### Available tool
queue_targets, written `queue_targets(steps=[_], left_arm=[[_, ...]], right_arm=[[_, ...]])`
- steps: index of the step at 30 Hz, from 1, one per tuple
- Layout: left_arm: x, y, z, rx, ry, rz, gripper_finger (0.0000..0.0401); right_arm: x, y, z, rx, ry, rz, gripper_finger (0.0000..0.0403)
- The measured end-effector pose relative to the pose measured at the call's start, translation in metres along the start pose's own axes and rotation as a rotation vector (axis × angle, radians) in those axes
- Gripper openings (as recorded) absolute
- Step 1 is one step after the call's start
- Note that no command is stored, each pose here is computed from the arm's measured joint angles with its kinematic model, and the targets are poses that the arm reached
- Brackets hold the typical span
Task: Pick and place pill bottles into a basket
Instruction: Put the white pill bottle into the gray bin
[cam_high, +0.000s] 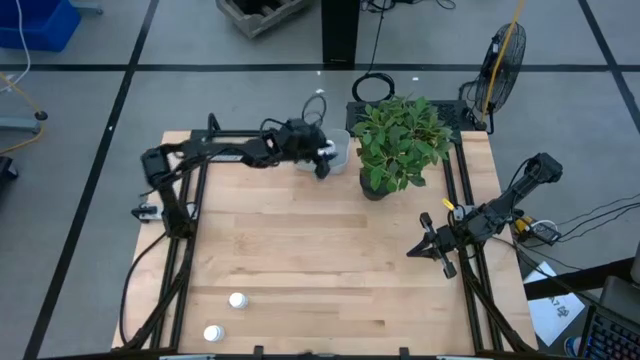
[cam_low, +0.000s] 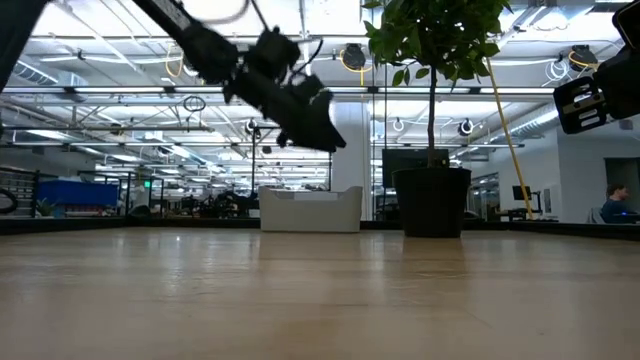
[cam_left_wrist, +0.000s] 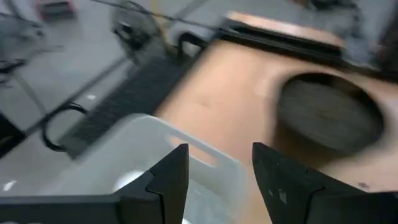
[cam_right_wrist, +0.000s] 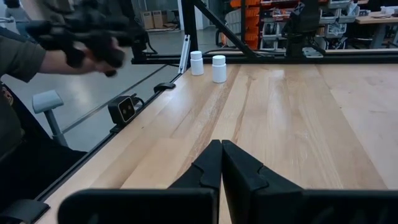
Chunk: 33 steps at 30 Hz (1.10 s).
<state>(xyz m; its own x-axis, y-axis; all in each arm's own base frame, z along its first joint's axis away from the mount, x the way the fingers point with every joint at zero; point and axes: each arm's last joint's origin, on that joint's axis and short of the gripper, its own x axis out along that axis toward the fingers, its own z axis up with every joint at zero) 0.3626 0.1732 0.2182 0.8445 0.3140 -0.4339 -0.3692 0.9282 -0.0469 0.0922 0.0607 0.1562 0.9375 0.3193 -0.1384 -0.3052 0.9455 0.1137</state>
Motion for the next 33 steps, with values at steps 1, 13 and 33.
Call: queue_targets(steps=[1,13,33], left_arm=[[-0.008,-0.011,0.003,0.015,0.030,-0.023,0.0180],[-0.121,-0.199,-0.015,0.183,0.291,-0.176,0.0190],[-0.255,-0.278,-0.112,-0.024,0.746,0.022,0.0351]], right_arm=[[0.000,0.000,0.000,0.000,0.000,0.000,0.0004],[0.000,0.000,0.000,0.000,0.000,0.000,0.0004],[0.000,0.000,0.000,0.000,0.000,0.000,0.0004]])
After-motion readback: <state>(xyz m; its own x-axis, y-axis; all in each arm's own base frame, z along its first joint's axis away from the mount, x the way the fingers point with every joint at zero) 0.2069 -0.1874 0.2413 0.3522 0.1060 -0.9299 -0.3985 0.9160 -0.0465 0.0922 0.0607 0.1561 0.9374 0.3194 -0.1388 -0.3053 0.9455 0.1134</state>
